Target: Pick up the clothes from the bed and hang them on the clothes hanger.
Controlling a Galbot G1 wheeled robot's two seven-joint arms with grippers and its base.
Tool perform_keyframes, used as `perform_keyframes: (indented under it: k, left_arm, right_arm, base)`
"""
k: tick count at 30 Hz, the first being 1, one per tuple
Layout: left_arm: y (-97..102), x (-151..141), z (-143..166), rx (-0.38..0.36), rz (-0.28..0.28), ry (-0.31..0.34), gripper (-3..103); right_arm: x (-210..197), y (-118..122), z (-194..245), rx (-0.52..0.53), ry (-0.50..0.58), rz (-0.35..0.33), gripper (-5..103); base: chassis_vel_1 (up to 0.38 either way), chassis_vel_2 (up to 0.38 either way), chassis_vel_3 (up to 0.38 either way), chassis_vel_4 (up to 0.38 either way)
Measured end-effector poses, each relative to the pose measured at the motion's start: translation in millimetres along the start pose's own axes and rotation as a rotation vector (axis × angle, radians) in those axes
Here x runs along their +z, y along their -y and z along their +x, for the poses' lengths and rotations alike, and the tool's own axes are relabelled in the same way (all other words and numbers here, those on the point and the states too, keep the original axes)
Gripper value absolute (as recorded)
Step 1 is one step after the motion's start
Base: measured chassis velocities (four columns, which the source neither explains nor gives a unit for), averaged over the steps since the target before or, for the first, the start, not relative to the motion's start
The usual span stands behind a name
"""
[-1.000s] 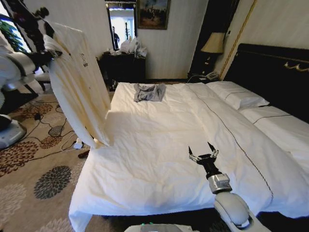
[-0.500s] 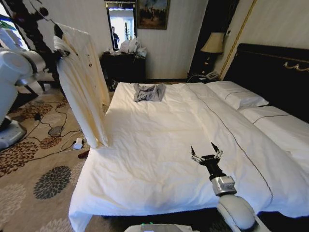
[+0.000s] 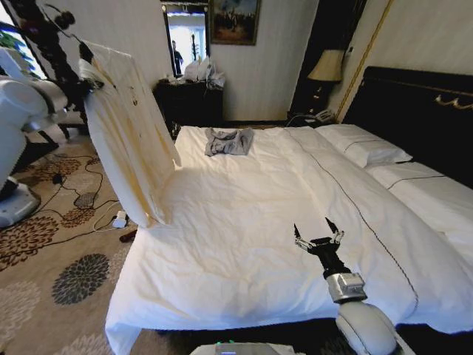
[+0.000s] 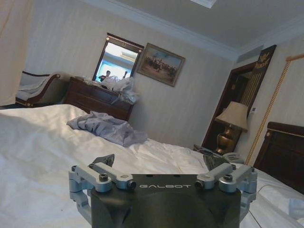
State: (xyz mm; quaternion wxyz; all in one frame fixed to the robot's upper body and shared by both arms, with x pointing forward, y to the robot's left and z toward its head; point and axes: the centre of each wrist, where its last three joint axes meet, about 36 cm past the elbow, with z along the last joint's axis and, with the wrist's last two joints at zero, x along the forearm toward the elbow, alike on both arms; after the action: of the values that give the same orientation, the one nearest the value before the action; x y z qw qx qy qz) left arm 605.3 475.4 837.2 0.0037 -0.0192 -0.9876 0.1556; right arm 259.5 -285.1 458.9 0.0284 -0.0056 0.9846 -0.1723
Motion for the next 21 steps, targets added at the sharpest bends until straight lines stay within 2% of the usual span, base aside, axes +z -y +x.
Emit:
perform_keyframes:
  k: [9, 18, 19, 20, 21]
  left_arm:
    - [8.8, 4, -10, 0.007, -0.009, -0.018, 19]
    - [5.4, 9, -1, -0.028, -0.030, -0.052, 19]
    - [5.5, 8, 1, -0.032, -0.034, -0.057, 16]
    - [5.7, 7, 2, -0.035, -0.036, -0.058, 21]
    - [5.7, 7, 2, -0.035, -0.036, -0.058, 21]
  right_arm:
    - [0, -2, 2, 0.000, 0.002, 0.000, 100]
    - [1, -1, -2, -0.004, 0.009, 0.005, 100]
    - [1, -1, -2, -0.006, 0.009, 0.005, 100]
    - [1, -1, -3, -0.007, 0.009, 0.004, 100]
    - [1, -1, -3, -0.007, 0.009, 0.004, 100]
  base:
    - [0.000, 0.000, 0.000, 0.000]
    - [0.000, 0.000, 0.000, 0.000]
    - [0.000, 0.000, 0.000, 0.000]
    - [0.000, 0.000, 0.000, 0.000]
    - [0.000, 0.000, 0.000, 0.000]
